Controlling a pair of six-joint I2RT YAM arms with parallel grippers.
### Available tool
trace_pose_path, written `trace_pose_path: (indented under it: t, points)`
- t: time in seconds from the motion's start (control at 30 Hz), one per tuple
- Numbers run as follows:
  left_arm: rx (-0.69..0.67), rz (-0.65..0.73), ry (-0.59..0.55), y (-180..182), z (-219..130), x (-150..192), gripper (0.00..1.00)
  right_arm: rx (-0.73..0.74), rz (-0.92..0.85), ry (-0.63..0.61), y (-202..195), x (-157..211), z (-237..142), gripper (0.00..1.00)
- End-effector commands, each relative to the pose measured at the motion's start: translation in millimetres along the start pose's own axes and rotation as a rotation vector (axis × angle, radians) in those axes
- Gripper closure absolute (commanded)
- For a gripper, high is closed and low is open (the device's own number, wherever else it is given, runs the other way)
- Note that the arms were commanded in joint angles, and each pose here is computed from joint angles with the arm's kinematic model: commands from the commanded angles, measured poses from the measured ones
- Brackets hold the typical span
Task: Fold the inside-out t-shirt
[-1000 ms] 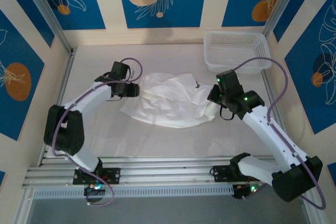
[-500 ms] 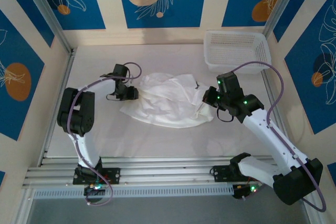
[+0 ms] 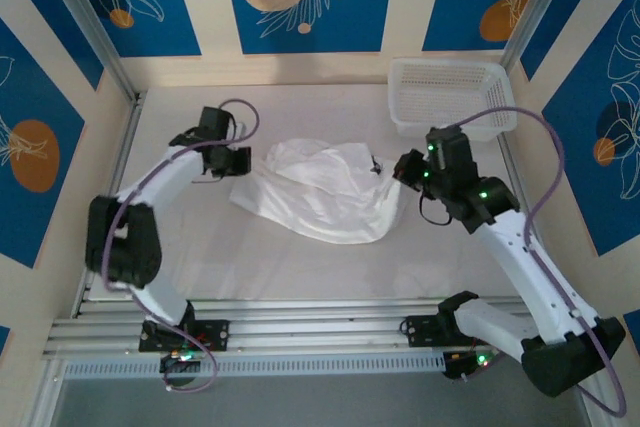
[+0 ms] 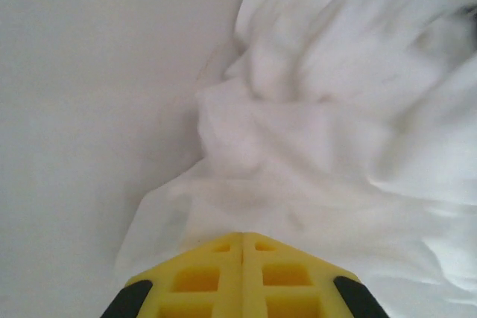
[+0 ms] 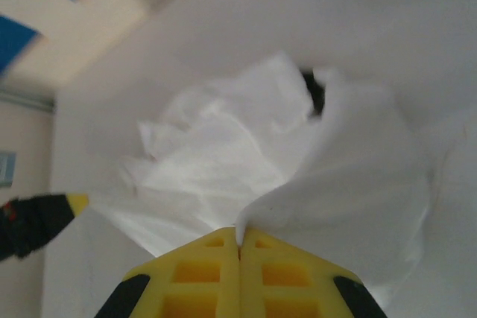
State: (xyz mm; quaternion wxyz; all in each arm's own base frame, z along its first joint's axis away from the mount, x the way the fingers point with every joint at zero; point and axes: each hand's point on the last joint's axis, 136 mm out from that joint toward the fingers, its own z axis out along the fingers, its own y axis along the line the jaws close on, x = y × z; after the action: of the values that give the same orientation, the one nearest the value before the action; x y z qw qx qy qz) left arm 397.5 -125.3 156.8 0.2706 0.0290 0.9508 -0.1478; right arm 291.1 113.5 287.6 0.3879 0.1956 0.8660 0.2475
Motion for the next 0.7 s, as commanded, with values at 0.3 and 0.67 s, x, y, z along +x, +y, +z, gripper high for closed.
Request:
trace_pose_path:
  t: [0.3, 0.67]
  points:
    - [-0.045, 0.065, -0.458, -15, -195, -45, 1.00, -0.120, -0.012, -0.532, 36, -117, -130, 1.00]
    - [-0.103, -0.212, -0.259, 40, -116, 105, 0.77, 0.064, 0.232, -0.390, -73, -29, -66, 1.00]
